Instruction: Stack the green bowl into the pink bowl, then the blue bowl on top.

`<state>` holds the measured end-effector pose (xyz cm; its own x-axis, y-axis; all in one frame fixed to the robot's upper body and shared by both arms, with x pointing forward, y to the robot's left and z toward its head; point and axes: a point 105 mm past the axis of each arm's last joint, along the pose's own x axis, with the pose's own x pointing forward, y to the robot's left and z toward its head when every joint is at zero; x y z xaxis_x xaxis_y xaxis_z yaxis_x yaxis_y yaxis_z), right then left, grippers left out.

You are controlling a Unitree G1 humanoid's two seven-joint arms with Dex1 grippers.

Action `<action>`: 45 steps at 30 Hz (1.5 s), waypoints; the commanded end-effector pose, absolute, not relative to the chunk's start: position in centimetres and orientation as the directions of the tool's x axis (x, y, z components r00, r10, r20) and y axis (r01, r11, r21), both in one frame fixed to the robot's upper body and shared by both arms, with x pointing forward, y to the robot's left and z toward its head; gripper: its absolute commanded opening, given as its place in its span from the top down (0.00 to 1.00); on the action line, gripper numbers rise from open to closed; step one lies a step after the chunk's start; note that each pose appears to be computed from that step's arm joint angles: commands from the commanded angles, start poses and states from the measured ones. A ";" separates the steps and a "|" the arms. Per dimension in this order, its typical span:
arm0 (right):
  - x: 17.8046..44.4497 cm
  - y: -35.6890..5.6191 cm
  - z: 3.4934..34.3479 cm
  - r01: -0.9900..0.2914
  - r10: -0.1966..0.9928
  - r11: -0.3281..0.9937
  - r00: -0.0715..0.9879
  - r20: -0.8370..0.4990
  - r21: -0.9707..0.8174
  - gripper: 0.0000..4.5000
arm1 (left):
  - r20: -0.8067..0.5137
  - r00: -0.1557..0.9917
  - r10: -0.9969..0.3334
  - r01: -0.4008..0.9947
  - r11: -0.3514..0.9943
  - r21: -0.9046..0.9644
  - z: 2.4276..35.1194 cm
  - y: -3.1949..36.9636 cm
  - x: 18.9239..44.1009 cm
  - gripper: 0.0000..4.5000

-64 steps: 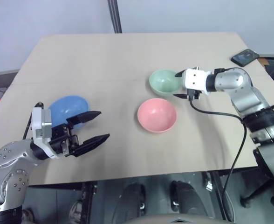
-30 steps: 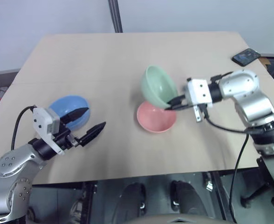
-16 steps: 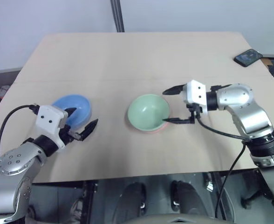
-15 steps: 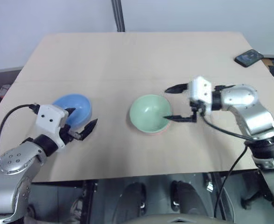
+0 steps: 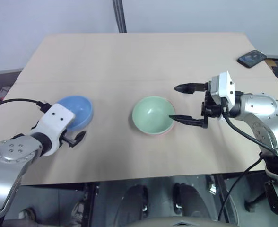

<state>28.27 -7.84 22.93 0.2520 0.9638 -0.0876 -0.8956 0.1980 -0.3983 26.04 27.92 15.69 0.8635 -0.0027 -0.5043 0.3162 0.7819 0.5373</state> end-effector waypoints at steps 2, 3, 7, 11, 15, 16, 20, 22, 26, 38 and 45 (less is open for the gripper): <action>27.9 -8.0 24.2 -0.870 0.962 0.208 0.264 -0.066 -0.447 0.00 | -0.482 0.876 0.029 0.294 0.759 0.581 16.4 28.2 27.1 0.49; 27.9 -8.1 24.1 -0.869 0.961 0.211 0.269 -0.069 -0.448 0.00 | -0.483 0.875 0.027 0.297 0.757 0.581 16.3 28.2 27.2 0.59; 27.9 -8.4 23.9 -0.863 0.953 0.232 0.294 -0.072 -0.448 0.00 | -0.499 0.867 -0.004 0.334 0.747 0.574 16.2 27.7 27.5 0.97; 27.9 -8.7 23.7 -0.856 0.945 0.255 0.319 -0.070 -0.449 0.00 | -0.497 0.865 -0.071 0.382 0.736 0.558 16.8 26.6 27.9 0.99; 28.0 -9.6 23.3 -0.841 0.925 0.307 0.374 -0.068 -0.446 0.00 | -0.453 0.856 -0.249 0.486 0.686 0.541 18.3 24.1 28.5 0.99; 28.0 -10.0 23.2 -0.836 0.918 0.325 0.392 -0.066 -0.442 0.00 | -0.436 0.840 -0.323 0.531 0.654 0.539 18.9 22.9 28.7 0.99; 28.0 -11.2 22.8 -0.812 0.886 0.390 0.460 -0.064 -0.435 0.00 | -0.328 0.734 -0.594 0.657 0.501 0.564 21.8 18.2 28.9 0.99; 27.9 -12.4 22.7 -0.782 0.852 0.450 0.520 -0.054 -0.432 0.00 | -0.293 0.595 -0.748 0.724 0.342 0.599 23.5 14.9 28.5 0.99; 27.5 -13.9 22.5 -0.739 0.807 0.522 0.589 -0.034 -0.425 0.00 | -0.315 0.394 -0.863 0.769 0.122 0.627 24.7 11.6 28.5 0.99; 25.6 -14.9 21.6 -0.675 0.736 0.602 0.677 -0.032 -0.427 0.00 | -0.442 -0.017 -0.897 0.845 -0.249 0.473 22.7 8.7 28.7 0.67; 25.3 -15.3 20.7 -0.717 0.754 0.581 0.652 -0.076 -0.386 0.00 | -0.196 0.241 -0.951 0.861 0.116 0.495 25.8 10.6 30.8 0.36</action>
